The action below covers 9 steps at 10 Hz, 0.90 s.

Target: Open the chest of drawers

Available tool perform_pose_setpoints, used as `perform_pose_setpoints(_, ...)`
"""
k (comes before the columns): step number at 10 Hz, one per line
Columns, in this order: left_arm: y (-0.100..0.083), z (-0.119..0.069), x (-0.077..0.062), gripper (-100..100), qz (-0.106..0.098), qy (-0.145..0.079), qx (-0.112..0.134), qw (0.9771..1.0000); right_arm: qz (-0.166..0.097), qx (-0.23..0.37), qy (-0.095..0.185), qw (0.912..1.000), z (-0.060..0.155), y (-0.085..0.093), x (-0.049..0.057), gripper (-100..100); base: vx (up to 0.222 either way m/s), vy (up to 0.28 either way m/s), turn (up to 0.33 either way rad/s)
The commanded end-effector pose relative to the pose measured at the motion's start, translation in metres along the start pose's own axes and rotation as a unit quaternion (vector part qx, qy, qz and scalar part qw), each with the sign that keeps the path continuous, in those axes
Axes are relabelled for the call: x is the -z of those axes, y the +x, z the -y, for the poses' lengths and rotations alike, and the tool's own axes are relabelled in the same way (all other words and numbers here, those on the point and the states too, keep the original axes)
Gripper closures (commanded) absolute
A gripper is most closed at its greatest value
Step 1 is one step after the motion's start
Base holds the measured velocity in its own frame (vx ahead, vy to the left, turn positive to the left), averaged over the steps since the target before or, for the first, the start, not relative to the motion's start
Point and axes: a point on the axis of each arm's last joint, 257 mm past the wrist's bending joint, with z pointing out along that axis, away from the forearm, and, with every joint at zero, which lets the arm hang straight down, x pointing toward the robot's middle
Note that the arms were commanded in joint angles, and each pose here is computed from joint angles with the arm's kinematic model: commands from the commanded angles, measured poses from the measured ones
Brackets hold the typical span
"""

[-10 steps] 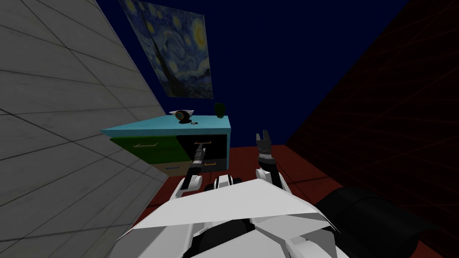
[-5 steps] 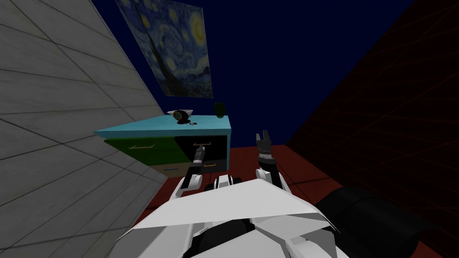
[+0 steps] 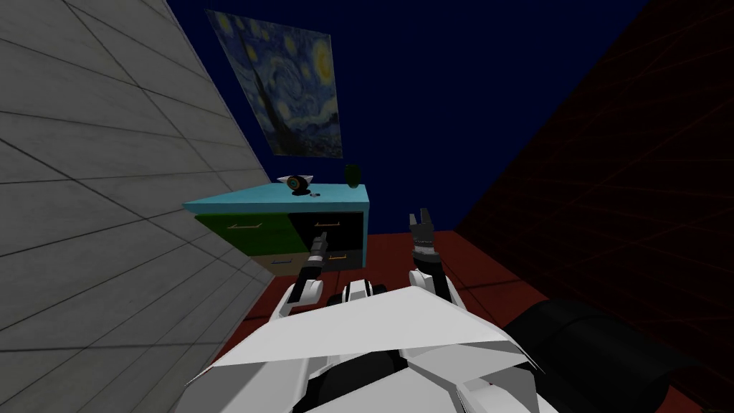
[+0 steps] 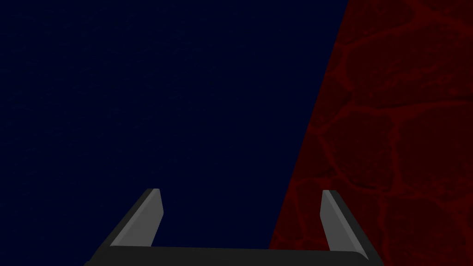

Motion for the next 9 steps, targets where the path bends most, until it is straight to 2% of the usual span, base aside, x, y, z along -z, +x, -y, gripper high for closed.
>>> perform_pose_setpoints(1, -0.006, 0.000, 0.001, -100, -0.008, -0.002, -0.016, 0.9998, 0.000, 0.000, 0.000, 1.0000, 0.000, 0.000, 0.000, 0, -0.010, 0.001, -0.003)
perform_pose_setpoints(2, -0.008, 0.001, 0.001, -100, -0.011, -0.002, -0.021, 0.9997, 0.000, 0.000, 0.000, 1.0000, 0.000, 0.000, 0.000, 0, 0.016, 0.008, 0.001)
perform_pose_setpoints(4, -0.012, 0.005, -0.004, -100, -0.010, -0.003, -0.023, 0.9997, 0.000, 0.000, 0.000, 1.0000, 0.000, 0.000, 0.000, 0, 0.140, 0.049, -0.005)
perform_pose_setpoints(5, -0.006, 0.004, -0.007, -100, -0.001, -0.005, -0.004, 1.0000, 0.000, 0.000, 0.000, 1.0000, 0.000, 0.000, 0.000, 0, 0.161, 0.043, -0.003)
perform_pose_setpoints(6, -0.003, 0.004, -0.008, -100, 0.003, -0.005, 0.004, 1.0000, 0.000, 0.000, 0.000, 1.0000, 0.000, 0.000, 0.000, 0, 0.085, 0.011, -0.001)
perform_pose_setpoints(9, -0.004, 0.008, -0.009, -100, 0.001, -0.004, 0.000, 1.0000, 0.000, 0.000, 0.000, 1.0000, 0.000, 0.000, 0.000, 0, 0.049, -0.005, -0.001)
